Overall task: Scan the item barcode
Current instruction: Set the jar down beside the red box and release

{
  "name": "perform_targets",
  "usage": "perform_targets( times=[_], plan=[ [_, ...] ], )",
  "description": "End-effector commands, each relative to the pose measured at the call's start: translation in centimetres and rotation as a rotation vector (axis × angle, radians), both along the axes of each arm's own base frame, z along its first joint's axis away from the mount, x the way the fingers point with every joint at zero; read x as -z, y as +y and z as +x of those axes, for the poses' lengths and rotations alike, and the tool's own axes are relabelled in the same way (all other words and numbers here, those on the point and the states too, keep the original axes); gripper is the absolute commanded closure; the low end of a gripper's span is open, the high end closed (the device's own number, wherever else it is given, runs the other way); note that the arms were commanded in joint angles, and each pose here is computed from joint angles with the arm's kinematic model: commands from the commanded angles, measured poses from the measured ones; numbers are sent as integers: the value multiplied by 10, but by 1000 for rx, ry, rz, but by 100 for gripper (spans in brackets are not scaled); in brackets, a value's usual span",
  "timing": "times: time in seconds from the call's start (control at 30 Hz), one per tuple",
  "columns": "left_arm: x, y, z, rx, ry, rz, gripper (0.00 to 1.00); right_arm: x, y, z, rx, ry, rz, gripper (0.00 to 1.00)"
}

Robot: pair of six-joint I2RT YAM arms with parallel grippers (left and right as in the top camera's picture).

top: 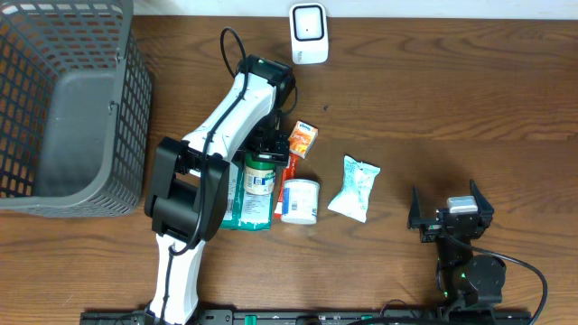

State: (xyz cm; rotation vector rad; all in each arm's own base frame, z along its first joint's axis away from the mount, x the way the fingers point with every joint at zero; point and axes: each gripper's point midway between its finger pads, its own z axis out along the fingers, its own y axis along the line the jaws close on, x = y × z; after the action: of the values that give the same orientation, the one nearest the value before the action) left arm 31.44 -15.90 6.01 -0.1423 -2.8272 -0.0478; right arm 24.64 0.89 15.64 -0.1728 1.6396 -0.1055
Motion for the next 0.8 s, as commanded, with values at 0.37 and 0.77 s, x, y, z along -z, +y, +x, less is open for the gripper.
perform_targets(
  times=[0.37, 0.77],
  plan=[
    [-1, -5, 9, 6, -37, -30, 14, 1, -3, 0, 14, 4, -11, 1],
    [-8, -10, 21, 3, -85, -56, 14, 1, -3, 0, 14, 4, -11, 1]
  ],
)
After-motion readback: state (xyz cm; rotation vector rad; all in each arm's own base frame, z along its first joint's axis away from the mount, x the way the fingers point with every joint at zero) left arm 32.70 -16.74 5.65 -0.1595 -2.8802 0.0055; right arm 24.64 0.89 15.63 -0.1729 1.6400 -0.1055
